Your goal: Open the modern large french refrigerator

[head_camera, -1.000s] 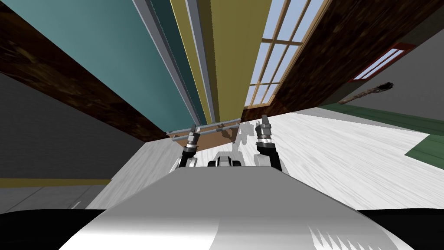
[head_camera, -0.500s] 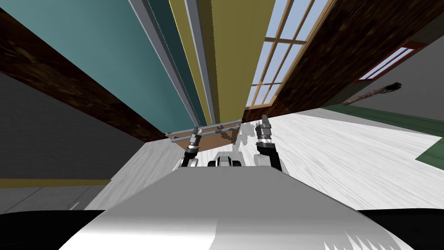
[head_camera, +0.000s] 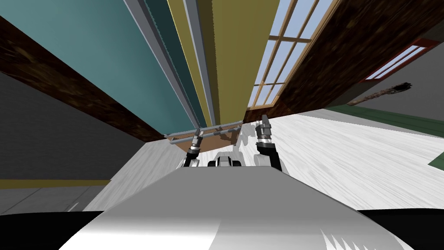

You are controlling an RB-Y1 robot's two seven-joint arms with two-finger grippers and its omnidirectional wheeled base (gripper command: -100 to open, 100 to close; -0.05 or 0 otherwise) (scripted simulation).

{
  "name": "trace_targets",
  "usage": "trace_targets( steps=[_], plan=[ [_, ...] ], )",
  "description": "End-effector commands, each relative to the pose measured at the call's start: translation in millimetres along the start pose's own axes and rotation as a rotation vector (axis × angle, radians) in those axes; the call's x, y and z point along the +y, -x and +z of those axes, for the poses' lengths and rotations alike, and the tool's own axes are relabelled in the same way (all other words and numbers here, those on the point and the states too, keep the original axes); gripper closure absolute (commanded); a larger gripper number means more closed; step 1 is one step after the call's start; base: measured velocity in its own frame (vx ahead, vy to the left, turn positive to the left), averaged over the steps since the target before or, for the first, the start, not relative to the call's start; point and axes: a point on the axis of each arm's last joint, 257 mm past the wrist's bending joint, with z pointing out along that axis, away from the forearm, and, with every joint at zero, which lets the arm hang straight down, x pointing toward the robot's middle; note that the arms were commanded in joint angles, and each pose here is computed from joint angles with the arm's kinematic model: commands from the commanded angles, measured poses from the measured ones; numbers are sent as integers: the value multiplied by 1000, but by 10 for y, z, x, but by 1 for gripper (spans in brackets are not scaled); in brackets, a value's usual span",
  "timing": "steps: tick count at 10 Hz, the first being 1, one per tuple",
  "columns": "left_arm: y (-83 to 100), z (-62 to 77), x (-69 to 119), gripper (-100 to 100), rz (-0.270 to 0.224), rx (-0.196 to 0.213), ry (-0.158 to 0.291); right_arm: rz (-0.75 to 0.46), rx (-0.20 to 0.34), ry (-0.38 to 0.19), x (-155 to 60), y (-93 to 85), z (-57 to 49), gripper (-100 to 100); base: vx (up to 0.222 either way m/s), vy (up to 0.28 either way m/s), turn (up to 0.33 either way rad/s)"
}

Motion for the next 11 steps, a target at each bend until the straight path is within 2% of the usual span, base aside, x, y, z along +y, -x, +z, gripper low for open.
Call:
trace_targets(
  steps=[1,5,7,11],
  plan=[
    [-85,-42,151,-100,-13,7,5,0,0,0,0,0,0,0,108,-14,40],
    [-195,-169,429,-100,-35,10,40,0,0,0,0,0,0,0,71,-15,37],
    [-237,-205,504,-100,-43,9,49,0,0,0,0,0,0,0,91,-15,26],
    [-435,-314,723,-100,-83,-1,70,0,0,0,0,0,0,0,86,-10,35]
  ],
)
